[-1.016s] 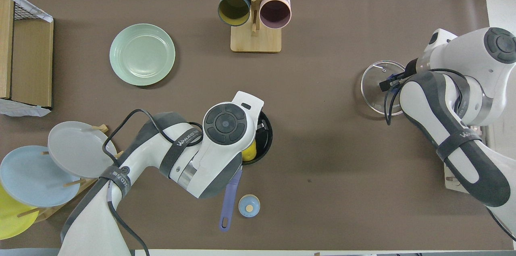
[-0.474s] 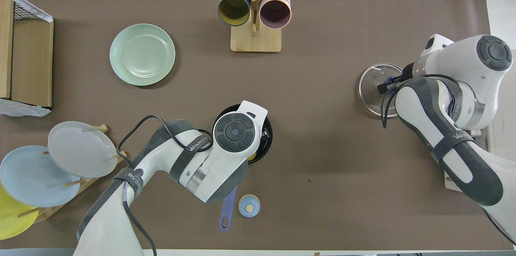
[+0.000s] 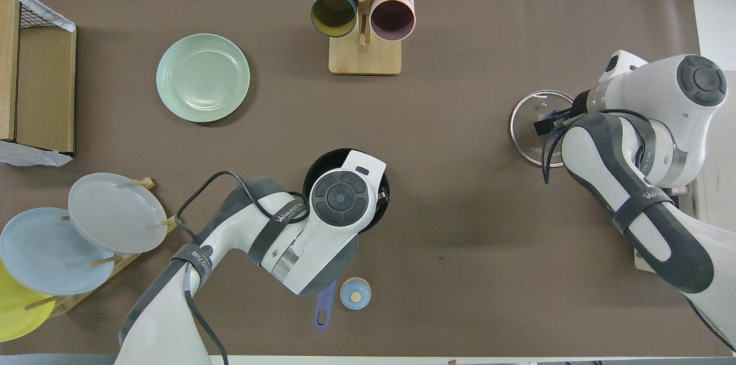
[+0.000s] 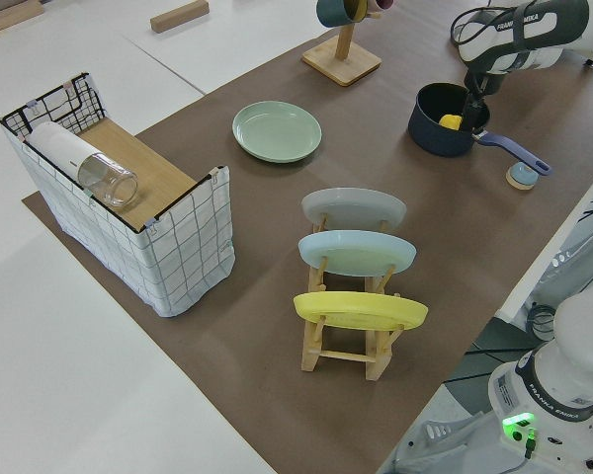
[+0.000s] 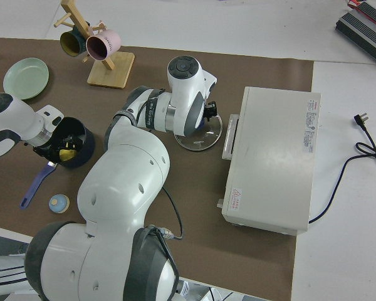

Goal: Transfer potato from pot to plate

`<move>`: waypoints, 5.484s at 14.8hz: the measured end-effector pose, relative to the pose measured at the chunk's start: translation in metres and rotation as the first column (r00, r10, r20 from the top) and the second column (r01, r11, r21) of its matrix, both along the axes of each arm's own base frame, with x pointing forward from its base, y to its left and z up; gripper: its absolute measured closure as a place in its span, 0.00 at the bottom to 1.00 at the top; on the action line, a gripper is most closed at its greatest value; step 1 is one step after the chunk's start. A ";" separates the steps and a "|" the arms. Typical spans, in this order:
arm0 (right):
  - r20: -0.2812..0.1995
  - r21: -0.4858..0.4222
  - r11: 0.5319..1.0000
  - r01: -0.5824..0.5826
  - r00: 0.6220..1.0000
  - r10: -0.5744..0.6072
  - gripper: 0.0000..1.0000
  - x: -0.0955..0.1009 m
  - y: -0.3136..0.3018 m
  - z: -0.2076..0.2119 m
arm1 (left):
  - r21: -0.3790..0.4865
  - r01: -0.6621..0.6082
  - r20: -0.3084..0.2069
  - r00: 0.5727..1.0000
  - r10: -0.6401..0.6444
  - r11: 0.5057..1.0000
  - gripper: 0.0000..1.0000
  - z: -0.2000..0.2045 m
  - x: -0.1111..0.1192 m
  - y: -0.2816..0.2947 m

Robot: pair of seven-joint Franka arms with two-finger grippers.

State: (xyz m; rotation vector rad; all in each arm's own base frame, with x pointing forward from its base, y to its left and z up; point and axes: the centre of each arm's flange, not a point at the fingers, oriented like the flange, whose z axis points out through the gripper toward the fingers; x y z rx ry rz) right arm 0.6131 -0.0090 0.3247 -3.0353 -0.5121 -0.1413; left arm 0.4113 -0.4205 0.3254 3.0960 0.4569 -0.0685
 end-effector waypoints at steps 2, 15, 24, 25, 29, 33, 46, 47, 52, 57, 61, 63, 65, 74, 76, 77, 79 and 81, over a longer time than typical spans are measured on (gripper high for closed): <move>0.009 0.006 0.999 0.042 0.999 -0.042 0.00 0.005 0.001 0.021 | -0.001 -0.001 0.001 1.000 0.001 1.000 0.33 0.001 0.000 0.001; -0.189 -0.088 0.969 0.233 0.951 -0.246 0.00 -0.040 -0.003 0.233 | -0.009 0.018 -0.028 0.999 -0.019 1.000 0.36 0.061 0.036 0.030; -0.162 -0.129 0.949 0.288 0.938 -0.307 0.00 -0.061 0.000 0.250 | -0.113 0.066 -0.016 0.998 -0.068 0.991 0.36 0.199 0.179 0.199; -0.158 -0.128 0.948 0.292 0.937 -0.310 0.00 -0.063 -0.002 0.251 | -0.116 0.092 -0.009 0.996 -0.094 0.989 0.36 0.194 0.194 0.223; -0.162 -0.128 0.944 0.304 0.933 -0.322 0.00 -0.064 -0.005 0.251 | -0.110 0.183 0.043 0.983 -0.179 0.977 0.36 0.144 0.243 0.292; -0.167 -0.129 0.940 0.317 0.927 -0.336 0.00 -0.065 -0.009 0.253 | -0.060 0.232 0.081 0.971 -0.227 0.971 0.36 0.072 0.276 0.311; -0.147 -0.118 0.929 0.351 0.919 -0.366 0.00 -0.073 -0.026 0.267 | -0.030 0.300 0.101 0.950 -0.295 0.954 0.01 0.026 0.282 0.313; -0.148 -0.119 0.929 0.351 0.919 -0.366 0.00 -0.073 -0.026 0.266 | -0.029 0.301 0.114 0.948 -0.296 0.953 0.01 0.045 0.283 0.314; -0.150 -0.119 0.930 0.349 0.919 -0.364 0.00 -0.073 -0.025 0.266 | -0.010 0.271 0.149 0.952 -0.267 0.963 0.00 0.194 0.247 0.352; -0.150 -0.119 0.930 0.349 0.919 -0.364 0.00 -0.074 -0.025 0.265 | 0.009 0.274 0.116 0.955 -0.273 0.962 0.00 0.305 0.171 0.378; -0.151 -0.119 0.930 0.349 0.919 -0.364 0.00 -0.074 -0.025 0.265 | -0.010 0.297 0.043 0.954 -0.297 0.955 0.00 0.328 0.119 0.384; -0.151 -0.119 0.930 0.349 0.919 -0.364 0.00 -0.074 -0.025 0.265 | -0.020 0.300 0.011 0.954 -0.300 0.954 0.00 0.315 0.102 0.385; -0.151 -0.119 0.930 0.349 0.919 -0.364 0.00 -0.074 -0.025 0.265 | -0.023 0.304 0.005 0.953 -0.304 0.953 0.00 0.301 0.097 0.384; -0.151 -0.119 0.930 0.349 0.919 -0.364 0.00 -0.074 -0.025 0.265 | -0.026 0.312 -0.022 0.950 -0.313 0.950 0.00 0.300 0.118 0.378; -0.151 -0.119 0.930 0.349 0.919 -0.364 0.00 -0.074 -0.025 0.265 | -0.030 0.314 -0.039 0.948 -0.315 0.949 0.00 0.296 0.119 0.377; -0.151 -0.119 0.930 0.349 0.919 -0.364 0.00 -0.074 -0.025 0.265 | -0.030 0.314 -0.040 0.948 -0.315 0.949 0.00 0.295 0.119 0.376; -0.151 -0.119 0.930 0.349 0.919 -0.364 0.00 -0.074 -0.025 0.265 | -0.029 0.316 -0.039 0.948 -0.317 0.948 0.00 0.296 0.119 0.376; -0.151 -0.119 0.930 0.349 0.919 -0.364 0.00 -0.074 -0.025 0.265 | -0.029 0.319 -0.035 0.947 -0.320 0.947 0.00 0.298 0.117 0.374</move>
